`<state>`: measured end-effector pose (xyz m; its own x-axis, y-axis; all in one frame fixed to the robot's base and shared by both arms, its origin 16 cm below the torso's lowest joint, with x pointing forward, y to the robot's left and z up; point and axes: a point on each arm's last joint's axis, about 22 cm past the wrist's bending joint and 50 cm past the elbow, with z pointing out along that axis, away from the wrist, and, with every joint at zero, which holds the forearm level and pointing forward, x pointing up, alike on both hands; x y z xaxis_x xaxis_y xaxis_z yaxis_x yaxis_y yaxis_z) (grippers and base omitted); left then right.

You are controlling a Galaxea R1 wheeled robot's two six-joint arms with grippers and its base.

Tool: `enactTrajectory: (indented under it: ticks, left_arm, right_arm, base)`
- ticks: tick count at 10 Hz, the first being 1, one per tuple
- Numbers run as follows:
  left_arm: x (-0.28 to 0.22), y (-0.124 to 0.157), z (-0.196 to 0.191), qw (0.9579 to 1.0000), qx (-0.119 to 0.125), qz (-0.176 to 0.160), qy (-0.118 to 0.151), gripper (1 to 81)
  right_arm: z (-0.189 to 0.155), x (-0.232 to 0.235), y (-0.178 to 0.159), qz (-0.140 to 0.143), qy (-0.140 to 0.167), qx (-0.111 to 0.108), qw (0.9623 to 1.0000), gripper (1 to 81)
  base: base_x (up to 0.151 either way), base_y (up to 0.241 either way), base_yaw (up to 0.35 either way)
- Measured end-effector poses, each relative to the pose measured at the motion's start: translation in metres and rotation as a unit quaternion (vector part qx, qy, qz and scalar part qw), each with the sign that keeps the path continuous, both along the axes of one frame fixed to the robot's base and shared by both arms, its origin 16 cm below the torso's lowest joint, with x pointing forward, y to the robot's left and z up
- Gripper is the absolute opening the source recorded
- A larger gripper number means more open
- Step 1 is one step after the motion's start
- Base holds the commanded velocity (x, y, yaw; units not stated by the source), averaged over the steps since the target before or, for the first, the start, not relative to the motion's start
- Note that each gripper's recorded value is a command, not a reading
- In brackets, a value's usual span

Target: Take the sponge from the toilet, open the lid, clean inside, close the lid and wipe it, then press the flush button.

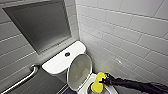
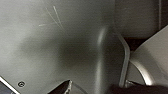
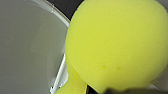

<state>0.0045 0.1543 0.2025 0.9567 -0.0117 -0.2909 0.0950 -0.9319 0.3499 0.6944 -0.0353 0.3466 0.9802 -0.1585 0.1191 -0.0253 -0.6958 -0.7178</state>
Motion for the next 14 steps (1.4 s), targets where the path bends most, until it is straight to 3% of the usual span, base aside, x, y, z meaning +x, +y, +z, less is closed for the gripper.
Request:
enactTrajectory:
  ticks: [2,5,7,10,14]
  left_arm:
    - [0.003,-0.01,0.008,0.9996,-0.025,0.016,0.0,81.1]
    - [0.001,0.01,0.009,0.9996,-0.016,0.021,0.004,81.1]
    - [0.003,-0.003,0.01,0.9994,-0.025,0.025,0.003,81.1]
    - [0.002,0.001,0.01,0.9994,-0.023,0.024,0.004,81.1]
    - [0.003,0.0,0.01,0.9994,-0.024,0.025,0.004,81.1]
  right_arm:
    - [0.01,0.016,0.024,0.014,-0.01,0.001,0.9999,1.0]
    - [0.03,0.046,0.046,0.021,-0.033,0.0,0.9992,1.0]
    - [0.02,0.045,0.053,0.022,-0.027,-0.012,0.9993,1.0]
    - [0.001,0.045,0.049,0.008,-0.023,-0.037,0.999,1.0]
    - [0.012,0.033,0.101,0.024,-0.024,-0.014,0.9993,1.0]
  base:
    - [0.0,0.0,0.0]
    - [0.0,0.0,0.0]
    - [0.0,0.0,0.0]
    - [0.0,0.0,0.0]
    - [0.0,0.0,0.0]
